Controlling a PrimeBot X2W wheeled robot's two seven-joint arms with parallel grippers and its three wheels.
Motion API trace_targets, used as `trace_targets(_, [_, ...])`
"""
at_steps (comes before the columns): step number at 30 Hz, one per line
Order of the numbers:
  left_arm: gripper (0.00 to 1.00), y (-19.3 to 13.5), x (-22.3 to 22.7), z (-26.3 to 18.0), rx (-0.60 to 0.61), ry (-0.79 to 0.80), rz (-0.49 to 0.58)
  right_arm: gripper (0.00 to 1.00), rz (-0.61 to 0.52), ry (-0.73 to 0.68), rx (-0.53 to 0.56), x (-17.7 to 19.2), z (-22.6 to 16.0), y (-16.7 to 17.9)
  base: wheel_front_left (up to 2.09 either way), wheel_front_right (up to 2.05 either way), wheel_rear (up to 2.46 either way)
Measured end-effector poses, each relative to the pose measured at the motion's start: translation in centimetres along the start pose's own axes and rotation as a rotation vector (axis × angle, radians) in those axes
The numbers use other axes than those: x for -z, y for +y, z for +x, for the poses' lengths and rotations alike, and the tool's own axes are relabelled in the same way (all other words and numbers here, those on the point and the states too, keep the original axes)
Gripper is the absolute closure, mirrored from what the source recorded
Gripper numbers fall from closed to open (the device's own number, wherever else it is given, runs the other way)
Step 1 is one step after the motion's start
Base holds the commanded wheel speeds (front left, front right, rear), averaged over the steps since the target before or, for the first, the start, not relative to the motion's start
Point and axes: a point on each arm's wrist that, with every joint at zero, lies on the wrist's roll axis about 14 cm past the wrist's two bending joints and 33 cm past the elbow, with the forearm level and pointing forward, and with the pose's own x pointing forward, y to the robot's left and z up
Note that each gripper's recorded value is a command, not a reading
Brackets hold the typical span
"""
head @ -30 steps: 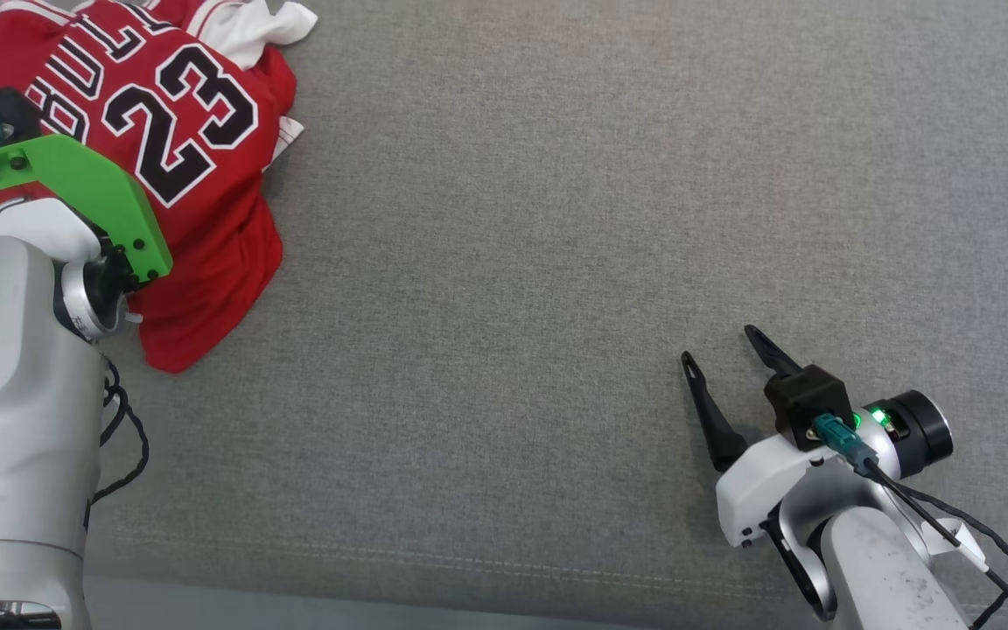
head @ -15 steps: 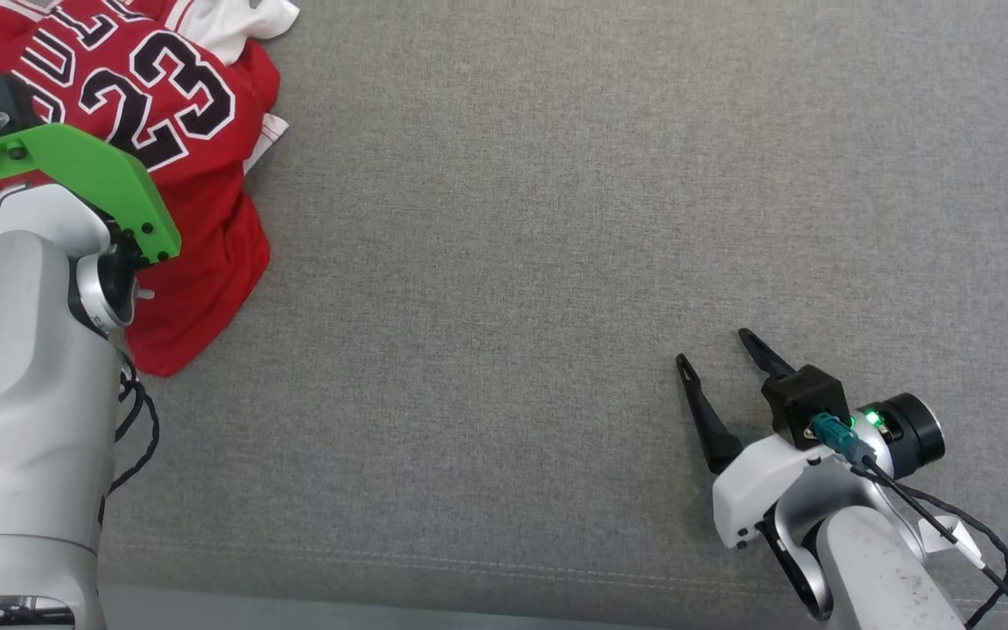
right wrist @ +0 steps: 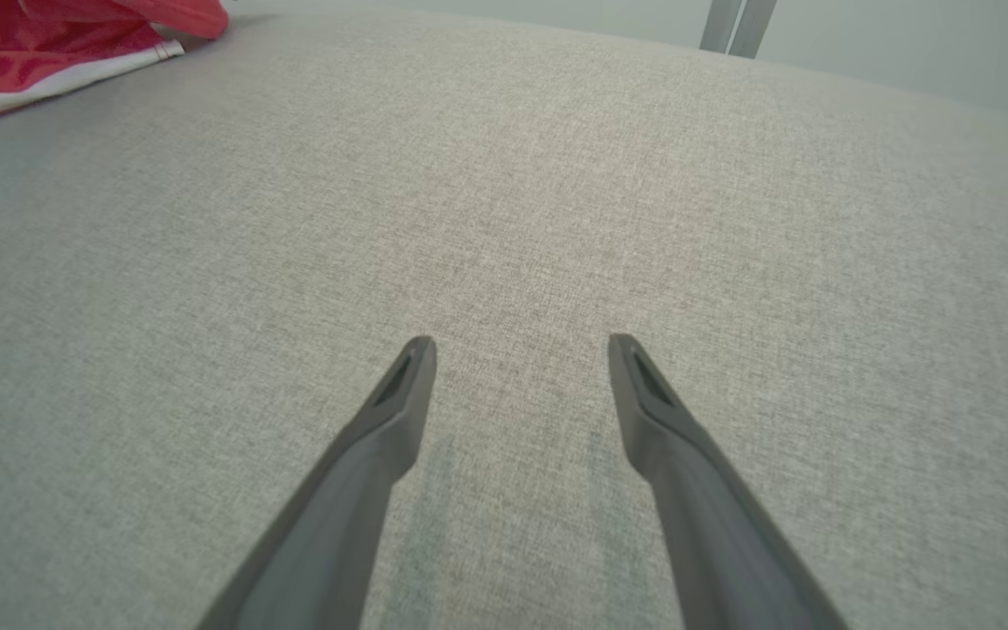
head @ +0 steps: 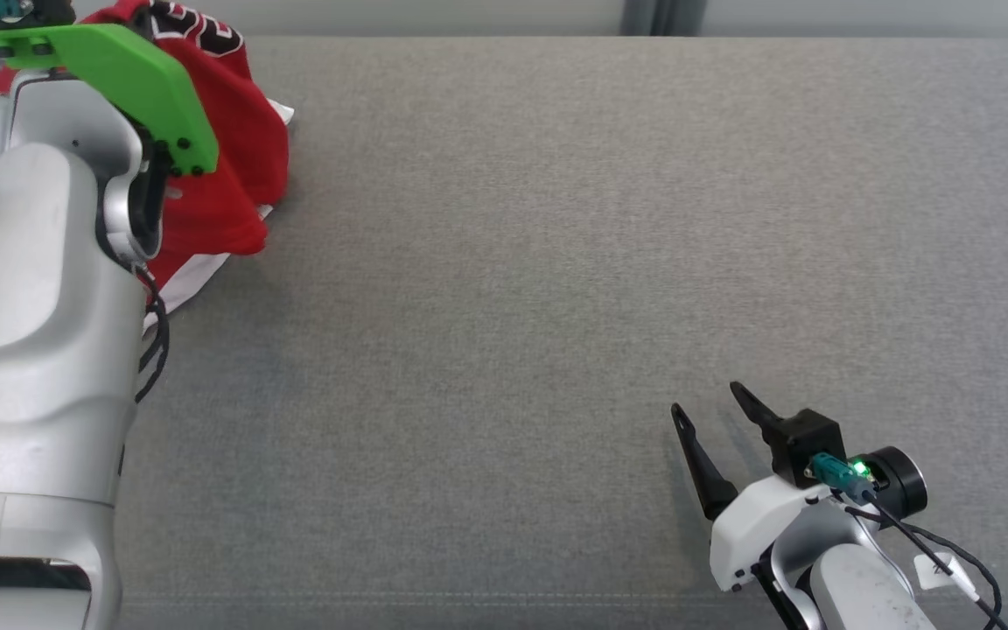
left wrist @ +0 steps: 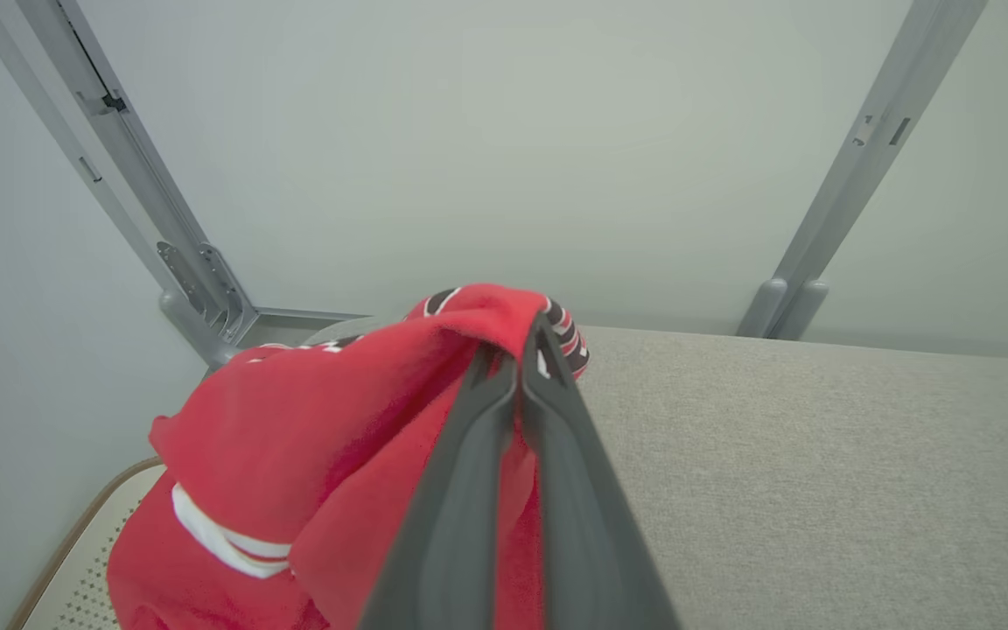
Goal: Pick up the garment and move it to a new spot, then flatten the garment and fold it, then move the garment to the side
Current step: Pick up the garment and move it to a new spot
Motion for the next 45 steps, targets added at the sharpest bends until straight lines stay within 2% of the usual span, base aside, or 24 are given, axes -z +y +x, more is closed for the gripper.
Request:
trace_targets(7, [1.00,-10.6,-5.6,-1.3,0.267,-0.176,0.026,0.00,0.035,-0.003,0.106,0.6,-3.7,-2.6,0.00,0.00,0.00])
trace_targets(14, [1.00,-22.0,-9.4,-5.3,0.576,-0.305,-0.068,0.00,0.047,-0.024,0.217,0.5,-7.3,-5.1,0.00,0.00,0.00])
trace_targets(18, [1.00,-27.1,-9.1,-7.6,0.729,-0.314,-0.092,0.00,0.053,-0.040,0.271,0.3,-8.9,-6.3,0.00,0.00,0.00])
trace_targets(22, [1.00,-29.6,-5.4,-7.4,0.777,-0.208,-0.102,0.00,0.063,-0.047,0.316,0.3,-9.8,-7.5,0.00,0.00,0.00])
trace_targets(24, [1.00,-29.9,-2.6,-6.5,0.765,-0.126,-0.105,0.00,0.069,-0.045,0.328,0.5,-10.0,-7.9,0.00,0.00,0.00])
trace_targets(25, [1.00,-29.9,-2.6,-6.5,0.765,-0.126,-0.105,0.00,0.069,-0.045,0.328,0.5,-10.0,-7.9,0.00,0.00,0.00])
trace_targets(27, [1.00,-29.0,1.0,-4.9,0.723,-0.030,-0.077,0.00,0.072,-0.036,0.334,0.7,-9.8,-8.1,0.00,0.00,0.00])
trace_targets(33, [1.00,-21.2,10.6,0.8,0.484,0.140,0.178,0.00,0.078,0.003,0.350,1.9,-9.3,-8.9,0.00,0.00,0.00])
trace_targets(37, [1.00,-18.9,13.4,2.7,0.407,0.173,0.252,0.00,0.080,0.027,0.360,2.6,-8.9,-9.5,0.00,0.00,0.00])
trace_targets(38, [1.00,-17.3,13.9,3.8,0.362,0.170,0.287,0.00,0.079,0.040,0.359,3.0,-8.6,-9.6,0.00,0.00,0.00])
trace_targets(41, [1.00,-16.0,13.8,4.7,0.316,0.151,0.307,0.00,0.076,0.042,0.354,2.9,-8.1,-9.7,0.00,0.00,0.00])
trace_targets(42, [0.60,-15.3,13.5,5.0,0.289,0.137,0.303,0.00,0.074,0.042,0.350,2.9,-7.9,-9.6,0.00,0.00,0.00])
trace_targets(43, [0.00,-14.6,13.4,5.2,0.264,0.132,0.301,0.00,0.075,0.043,0.346,2.9,-7.8,-9.6,0.00,0.00,0.00])
trace_targets(45, [0.00,-13.6,13.3,5.4,0.232,0.131,0.266,0.00,0.073,0.044,0.334,2.9,-7.4,-9.4,0.00,0.00,0.00])
